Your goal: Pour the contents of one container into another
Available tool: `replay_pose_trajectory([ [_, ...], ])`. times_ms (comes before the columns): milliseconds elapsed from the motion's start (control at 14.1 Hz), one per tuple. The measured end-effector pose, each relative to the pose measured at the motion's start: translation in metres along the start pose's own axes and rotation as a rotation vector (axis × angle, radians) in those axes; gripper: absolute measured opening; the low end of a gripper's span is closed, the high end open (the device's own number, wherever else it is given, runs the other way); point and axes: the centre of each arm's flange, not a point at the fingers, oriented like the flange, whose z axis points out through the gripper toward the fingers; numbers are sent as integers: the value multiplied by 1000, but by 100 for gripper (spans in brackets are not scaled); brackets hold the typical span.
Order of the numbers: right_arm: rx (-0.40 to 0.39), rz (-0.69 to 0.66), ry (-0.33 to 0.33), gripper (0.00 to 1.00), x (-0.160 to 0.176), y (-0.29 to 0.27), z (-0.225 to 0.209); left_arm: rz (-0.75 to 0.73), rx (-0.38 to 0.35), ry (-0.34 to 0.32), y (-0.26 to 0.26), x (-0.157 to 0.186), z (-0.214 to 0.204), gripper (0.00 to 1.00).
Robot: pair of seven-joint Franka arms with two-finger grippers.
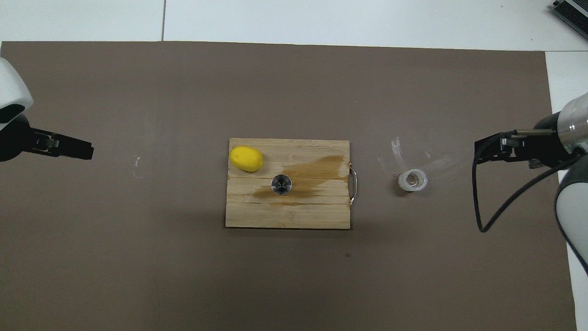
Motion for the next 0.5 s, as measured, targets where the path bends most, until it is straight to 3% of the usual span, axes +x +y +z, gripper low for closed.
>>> replay_pose_trajectory([
  [496,16,14,-8,100,-1,6,13,0,0,0,0,0,0,100],
])
